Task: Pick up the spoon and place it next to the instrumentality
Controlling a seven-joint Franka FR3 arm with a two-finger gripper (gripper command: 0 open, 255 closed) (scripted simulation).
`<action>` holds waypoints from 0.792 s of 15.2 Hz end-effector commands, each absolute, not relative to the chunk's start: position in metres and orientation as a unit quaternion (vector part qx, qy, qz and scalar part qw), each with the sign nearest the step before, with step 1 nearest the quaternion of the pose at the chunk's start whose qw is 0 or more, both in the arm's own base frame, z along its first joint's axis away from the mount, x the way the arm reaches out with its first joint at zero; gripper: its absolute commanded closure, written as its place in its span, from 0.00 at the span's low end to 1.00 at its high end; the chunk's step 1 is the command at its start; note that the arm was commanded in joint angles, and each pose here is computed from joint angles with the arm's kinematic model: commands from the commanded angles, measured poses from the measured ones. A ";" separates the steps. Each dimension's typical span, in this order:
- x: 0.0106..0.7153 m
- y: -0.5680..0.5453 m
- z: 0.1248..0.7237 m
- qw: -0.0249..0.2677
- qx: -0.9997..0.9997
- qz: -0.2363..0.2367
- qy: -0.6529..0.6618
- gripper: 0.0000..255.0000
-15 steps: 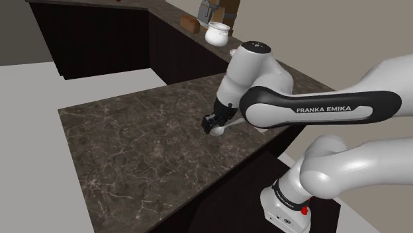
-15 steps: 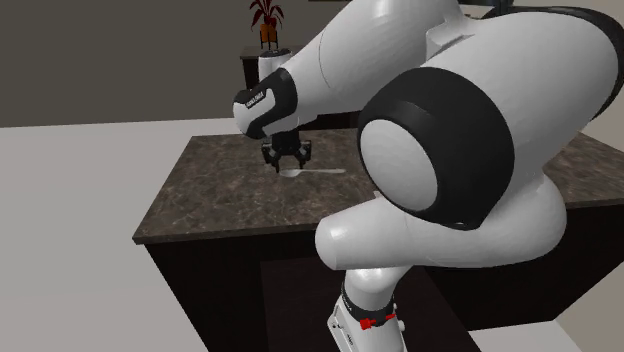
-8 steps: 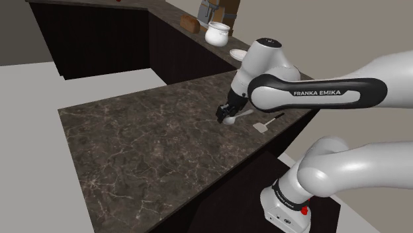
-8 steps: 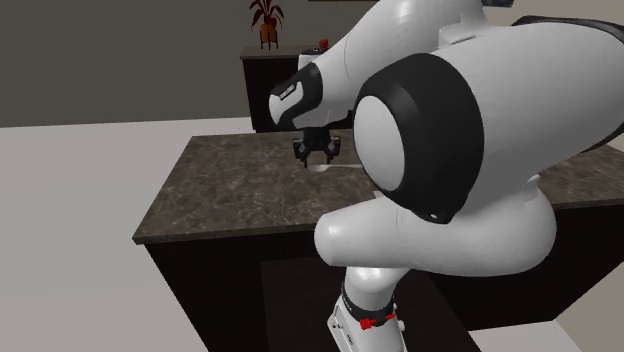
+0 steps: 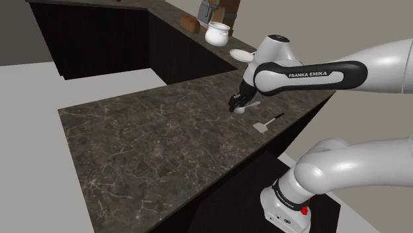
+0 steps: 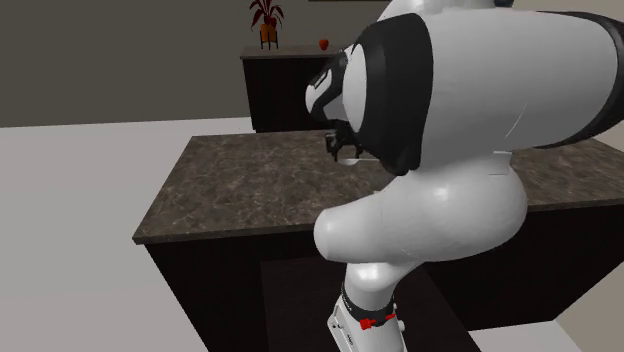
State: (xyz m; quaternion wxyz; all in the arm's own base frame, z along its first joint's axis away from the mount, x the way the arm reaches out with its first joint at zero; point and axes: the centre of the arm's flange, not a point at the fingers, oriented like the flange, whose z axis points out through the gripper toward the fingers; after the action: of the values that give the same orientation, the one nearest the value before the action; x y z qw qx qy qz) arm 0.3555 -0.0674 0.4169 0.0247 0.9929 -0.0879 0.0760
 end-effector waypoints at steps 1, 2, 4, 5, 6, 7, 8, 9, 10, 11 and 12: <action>0.353 -0.095 0.421 0.025 0.993 0.076 -0.087 1.00; 0.354 -0.108 0.421 0.025 0.993 0.076 -0.087 1.00; 0.357 -0.134 0.421 0.025 0.993 0.076 -0.087 1.00; 0.358 -0.148 0.421 0.025 0.993 0.076 -0.087 1.00; 0.359 -0.161 0.421 0.025 0.993 0.076 -0.087 1.00; 0.360 -0.174 0.421 0.025 0.993 0.076 -0.087 1.00; 0.361 -0.187 0.421 0.025 0.993 0.076 -0.087 1.00; 0.363 -0.200 0.421 0.025 0.993 0.076 -0.087 1.00; 0.364 -0.213 0.421 0.025 0.993 0.076 -0.087 1.00; 0.365 -0.226 0.421 0.025 0.993 0.076 -0.087 1.00; 0.366 -0.240 0.421 0.025 0.993 0.076 -0.087 1.00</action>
State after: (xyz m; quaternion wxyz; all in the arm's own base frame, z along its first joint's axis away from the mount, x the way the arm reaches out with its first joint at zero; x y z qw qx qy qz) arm 0.3648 -0.2279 0.4222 0.0243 0.9929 -0.0881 0.0762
